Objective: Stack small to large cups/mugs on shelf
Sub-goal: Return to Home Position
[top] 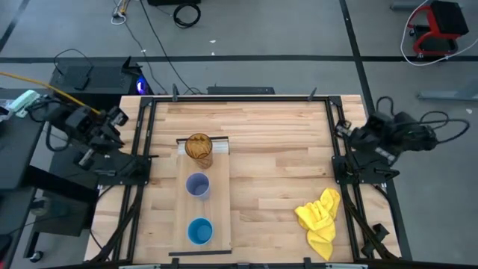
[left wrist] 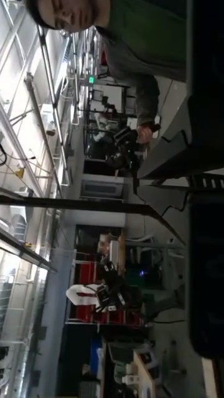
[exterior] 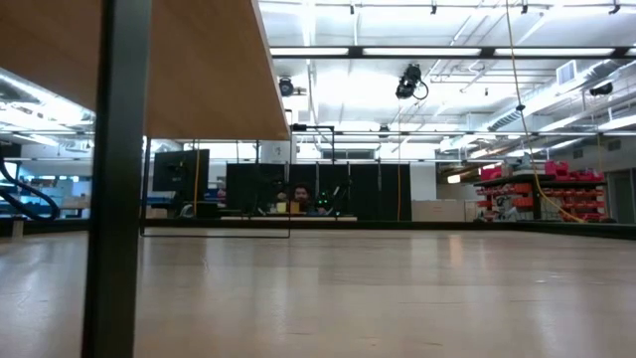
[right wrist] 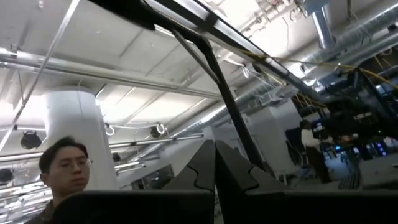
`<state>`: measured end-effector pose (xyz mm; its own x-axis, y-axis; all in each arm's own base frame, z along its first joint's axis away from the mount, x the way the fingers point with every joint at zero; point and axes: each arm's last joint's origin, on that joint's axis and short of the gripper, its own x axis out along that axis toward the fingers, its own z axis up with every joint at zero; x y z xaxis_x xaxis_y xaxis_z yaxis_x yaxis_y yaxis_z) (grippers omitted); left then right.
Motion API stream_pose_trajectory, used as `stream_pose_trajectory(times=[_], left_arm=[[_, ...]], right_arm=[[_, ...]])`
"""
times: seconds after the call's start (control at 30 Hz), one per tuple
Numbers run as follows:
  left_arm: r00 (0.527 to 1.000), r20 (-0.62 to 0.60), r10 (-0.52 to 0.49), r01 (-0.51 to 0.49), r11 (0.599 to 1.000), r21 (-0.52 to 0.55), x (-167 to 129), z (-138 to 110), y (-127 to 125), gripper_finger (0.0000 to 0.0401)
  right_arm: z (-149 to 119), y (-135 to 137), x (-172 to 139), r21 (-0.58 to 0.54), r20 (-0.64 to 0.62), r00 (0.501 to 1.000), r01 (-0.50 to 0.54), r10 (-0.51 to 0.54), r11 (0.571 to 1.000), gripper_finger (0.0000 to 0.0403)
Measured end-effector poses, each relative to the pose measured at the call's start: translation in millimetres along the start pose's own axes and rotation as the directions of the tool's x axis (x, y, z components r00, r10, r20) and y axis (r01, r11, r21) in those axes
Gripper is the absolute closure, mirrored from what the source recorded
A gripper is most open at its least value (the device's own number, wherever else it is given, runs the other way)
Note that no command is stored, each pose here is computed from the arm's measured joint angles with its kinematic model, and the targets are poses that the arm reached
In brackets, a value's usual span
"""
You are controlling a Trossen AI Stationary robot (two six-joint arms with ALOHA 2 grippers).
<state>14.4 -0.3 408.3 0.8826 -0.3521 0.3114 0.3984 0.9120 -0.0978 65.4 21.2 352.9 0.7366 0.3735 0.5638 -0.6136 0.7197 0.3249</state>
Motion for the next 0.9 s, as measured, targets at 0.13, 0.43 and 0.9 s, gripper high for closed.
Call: stream_pose_trajectory(times=[0.13,0.43,0.9], left_arm=[[1.0,0.028,-0.003,0.003,1.0,-0.013,-5.5,-12.7,1.7,0.0373],[0.995,0.099,0.002,-0.001,1.0,-0.014,-22.4,-33.8,7.4,0.0373],[0.994,0.1,0.048,-0.052,0.998,0.042,-37.5,-39.8,13.8,0.0375]], right_arm=[[-17.3,-9.2,-4.5,-0.018,0.044,0.998,-0.032,0.033,0.999,0.0393],[-20.8,-10.7,-9.8,-0.126,0.074,0.995,-0.051,0.06,0.991,0.0393],[-3.6,-3.7,-33.2,-0.262,0.186,0.983,0.046,0.004,0.964,0.0393]])
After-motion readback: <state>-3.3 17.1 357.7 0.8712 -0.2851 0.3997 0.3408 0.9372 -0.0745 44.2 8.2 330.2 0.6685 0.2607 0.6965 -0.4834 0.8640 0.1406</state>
